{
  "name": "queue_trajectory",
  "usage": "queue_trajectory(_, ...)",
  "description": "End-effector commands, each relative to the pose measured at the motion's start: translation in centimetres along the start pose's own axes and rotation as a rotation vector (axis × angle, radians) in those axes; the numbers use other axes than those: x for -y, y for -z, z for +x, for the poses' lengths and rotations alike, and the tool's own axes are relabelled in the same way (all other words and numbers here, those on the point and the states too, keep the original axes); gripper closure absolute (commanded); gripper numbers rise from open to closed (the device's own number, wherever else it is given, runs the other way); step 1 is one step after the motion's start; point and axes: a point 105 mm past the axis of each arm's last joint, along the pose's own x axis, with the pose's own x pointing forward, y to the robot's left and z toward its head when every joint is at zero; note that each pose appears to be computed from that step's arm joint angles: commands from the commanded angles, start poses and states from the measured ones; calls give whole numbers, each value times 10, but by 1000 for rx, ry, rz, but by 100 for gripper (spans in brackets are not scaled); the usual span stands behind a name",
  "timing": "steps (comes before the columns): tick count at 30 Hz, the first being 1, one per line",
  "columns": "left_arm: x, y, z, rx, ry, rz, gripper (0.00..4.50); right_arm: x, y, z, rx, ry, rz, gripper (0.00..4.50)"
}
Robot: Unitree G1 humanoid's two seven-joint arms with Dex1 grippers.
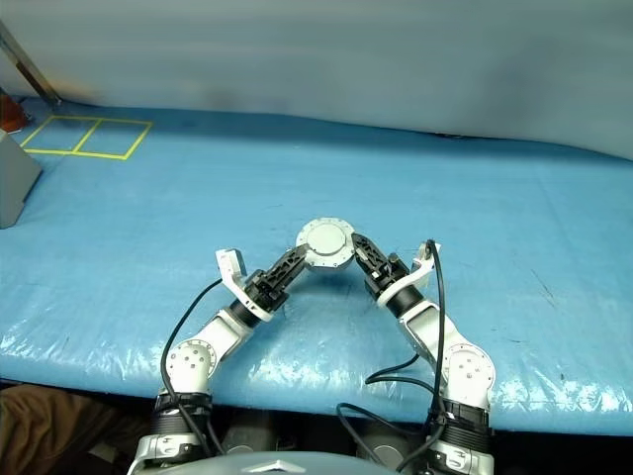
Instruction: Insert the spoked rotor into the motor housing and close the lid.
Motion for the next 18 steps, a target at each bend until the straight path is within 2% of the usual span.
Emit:
queue_trajectory(1, 8, 5, 13, -7, 46, -25, 2, -30, 9, 4, -37, -131, -23, 314)
queue_trajectory(18, -5, 2, 17, 39, 1, -89, 2, -29, 18, 4, -55, -133, -48, 314)
